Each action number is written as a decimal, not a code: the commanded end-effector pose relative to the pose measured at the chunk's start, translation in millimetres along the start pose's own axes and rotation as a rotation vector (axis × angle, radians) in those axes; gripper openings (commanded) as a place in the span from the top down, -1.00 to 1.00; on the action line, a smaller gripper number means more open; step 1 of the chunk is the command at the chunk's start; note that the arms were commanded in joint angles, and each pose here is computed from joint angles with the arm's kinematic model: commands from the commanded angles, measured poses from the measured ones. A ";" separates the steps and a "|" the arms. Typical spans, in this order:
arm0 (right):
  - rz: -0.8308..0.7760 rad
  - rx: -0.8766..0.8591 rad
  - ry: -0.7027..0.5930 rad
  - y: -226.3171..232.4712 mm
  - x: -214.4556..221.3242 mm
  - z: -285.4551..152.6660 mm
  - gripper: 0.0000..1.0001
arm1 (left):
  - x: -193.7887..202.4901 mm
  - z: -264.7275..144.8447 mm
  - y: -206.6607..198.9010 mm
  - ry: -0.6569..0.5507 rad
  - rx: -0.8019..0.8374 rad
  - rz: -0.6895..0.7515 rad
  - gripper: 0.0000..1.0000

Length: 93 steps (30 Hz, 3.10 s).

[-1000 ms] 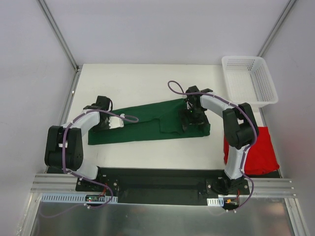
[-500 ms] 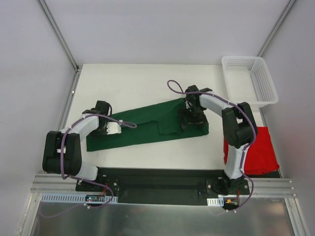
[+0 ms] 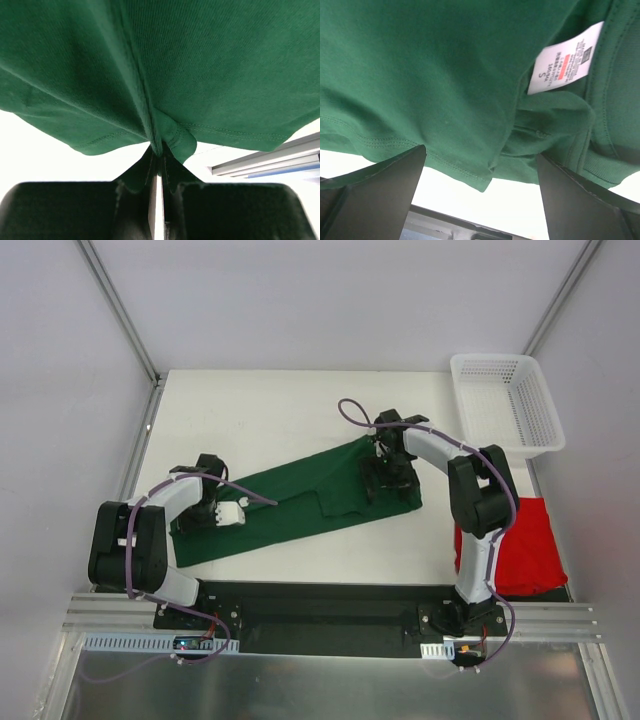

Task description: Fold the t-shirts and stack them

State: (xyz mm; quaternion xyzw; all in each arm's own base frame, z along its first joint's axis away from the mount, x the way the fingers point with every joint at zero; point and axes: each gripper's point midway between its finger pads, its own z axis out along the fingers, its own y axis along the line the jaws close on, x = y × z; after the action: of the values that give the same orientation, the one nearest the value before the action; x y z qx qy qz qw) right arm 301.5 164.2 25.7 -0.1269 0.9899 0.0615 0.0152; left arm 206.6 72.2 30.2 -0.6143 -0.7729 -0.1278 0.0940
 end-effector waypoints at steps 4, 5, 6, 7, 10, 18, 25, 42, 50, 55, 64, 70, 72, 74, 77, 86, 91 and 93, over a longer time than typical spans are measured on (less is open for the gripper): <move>0.021 0.004 -0.011 -4.6 -8.7 -6.8 -0.92 | 10.5 -3.7 -19.7 0.039 0.051 0.019 1.00; 0.023 0.003 -0.009 -4.4 -8.7 -5.7 -0.92 | 11.3 -3.7 -21.7 0.039 0.053 0.020 1.00; 0.026 -0.002 -0.009 -4.1 -8.9 -5.2 -0.92 | 12.3 -1.6 -26.7 0.043 0.064 0.027 1.00; 0.026 -0.003 -0.008 -3.3 -8.9 -4.3 -0.92 | 12.6 -1.3 -29.4 0.040 0.065 0.027 1.00; 0.030 -0.020 -0.009 -0.8 -8.8 -4.2 -0.92 | 14.0 2.1 -38.0 0.047 0.088 0.024 1.00; 0.094 -0.229 -0.093 22.6 -16.1 -12.6 -0.92 | 12.9 5.6 -43.7 0.050 0.113 -0.001 1.00; 0.201 -0.357 -0.163 17.2 -27.2 -12.3 -0.92 | 14.1 7.3 -48.9 0.051 0.118 0.000 1.00; 0.258 -0.329 -0.190 -11.8 -49.1 -33.7 -0.92 | 24.9 14.5 -73.7 0.086 0.139 0.028 0.93; 0.255 -0.338 -0.189 -9.3 -48.8 -38.0 -0.92 | 15.8 -55.2 -9.5 -0.008 0.039 -0.133 -0.98; 0.218 -0.335 -0.205 -6.3 -47.2 -44.8 -0.92 | -32.3 -147.5 38.8 -0.363 0.074 -0.361 -0.99; 0.055 -0.407 -0.236 35.4 -63.3 -65.4 -0.92 | -94.6 -153.0 49.0 -0.554 0.311 -0.629 -0.99; -0.149 -0.354 -0.282 66.3 -89.2 -94.0 -0.92 | -120.8 -138.4 23.9 -0.610 0.562 -0.782 -0.99; -0.176 -0.341 -0.253 70.4 -92.7 -88.0 -0.91 | -125.8 -137.1 17.8 -0.621 0.619 -0.817 -0.98; -0.206 -0.350 -0.256 81.1 -98.0 -88.1 -0.92 | -123.8 -135.9 12.6 -0.628 0.645 -0.848 -0.98; -0.221 -0.387 -0.210 94.0 -96.3 -69.9 -0.92 | -118.4 -134.4 3.3 -0.623 0.657 -0.866 -0.99; -0.255 -0.408 -0.005 123.9 -54.8 -28.6 -0.92 | -89.0 -120.0 -39.8 -0.583 0.618 -0.870 -0.99; -0.234 -0.389 0.065 121.8 -23.9 -35.9 -0.92 | -83.4 -115.3 -57.8 -0.571 0.624 -0.870 -0.99; -0.235 -0.364 0.087 115.2 -13.0 -46.1 -0.92 | -82.0 -115.0 -60.8 -0.572 0.623 -0.870 -0.99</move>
State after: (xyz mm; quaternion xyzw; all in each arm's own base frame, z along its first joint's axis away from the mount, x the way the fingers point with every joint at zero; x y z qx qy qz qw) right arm 308.8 289.9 46.2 -0.2446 0.9394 0.2386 -0.0281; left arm 177.3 -56.5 107.1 -0.1873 -0.9504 0.2482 -0.0031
